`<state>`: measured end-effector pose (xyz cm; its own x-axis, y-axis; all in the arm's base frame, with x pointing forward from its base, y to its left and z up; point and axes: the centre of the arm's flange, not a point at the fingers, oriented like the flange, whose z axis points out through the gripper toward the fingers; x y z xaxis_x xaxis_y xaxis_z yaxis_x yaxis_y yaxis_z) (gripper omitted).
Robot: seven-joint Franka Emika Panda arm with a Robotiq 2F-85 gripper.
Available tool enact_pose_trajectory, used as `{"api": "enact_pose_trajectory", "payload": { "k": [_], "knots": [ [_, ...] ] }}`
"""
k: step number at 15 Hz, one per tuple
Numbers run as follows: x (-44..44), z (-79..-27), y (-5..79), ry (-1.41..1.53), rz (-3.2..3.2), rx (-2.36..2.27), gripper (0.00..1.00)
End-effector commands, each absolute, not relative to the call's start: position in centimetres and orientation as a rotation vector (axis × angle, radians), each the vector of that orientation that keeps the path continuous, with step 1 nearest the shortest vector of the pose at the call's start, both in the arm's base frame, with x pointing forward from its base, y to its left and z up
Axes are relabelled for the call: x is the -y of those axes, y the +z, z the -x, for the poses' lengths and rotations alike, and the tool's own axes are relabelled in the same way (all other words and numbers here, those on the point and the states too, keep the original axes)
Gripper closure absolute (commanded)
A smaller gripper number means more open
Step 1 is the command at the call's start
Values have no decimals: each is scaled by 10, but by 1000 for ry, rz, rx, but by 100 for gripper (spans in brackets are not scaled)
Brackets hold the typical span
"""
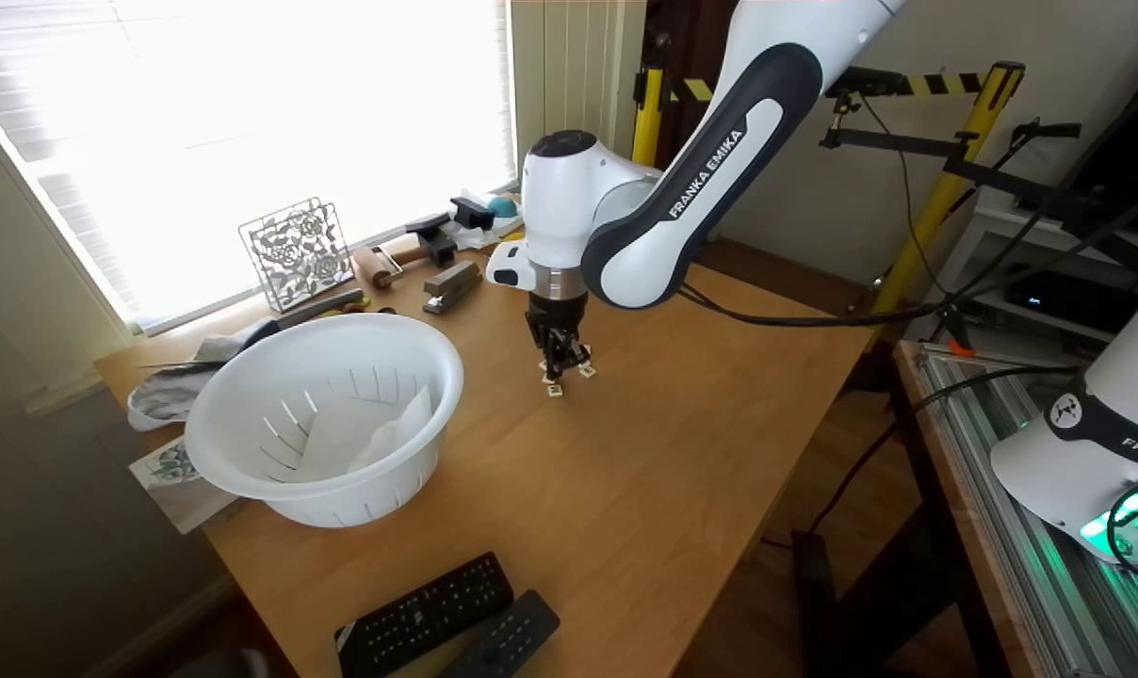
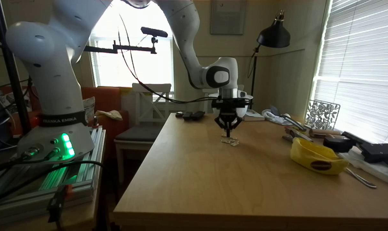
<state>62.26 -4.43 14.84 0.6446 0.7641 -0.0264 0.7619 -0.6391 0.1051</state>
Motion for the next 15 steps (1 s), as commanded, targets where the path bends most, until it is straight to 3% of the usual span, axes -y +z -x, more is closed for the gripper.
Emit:
{"api": "enact_pose_trajectory", "payload": {
  "k": [1,15],
  "knots": [
    [39,-626,129,-5,-2698,-1380,100],
    [32,-620,127,-40,-2608,-1537,100]
  ]
}}
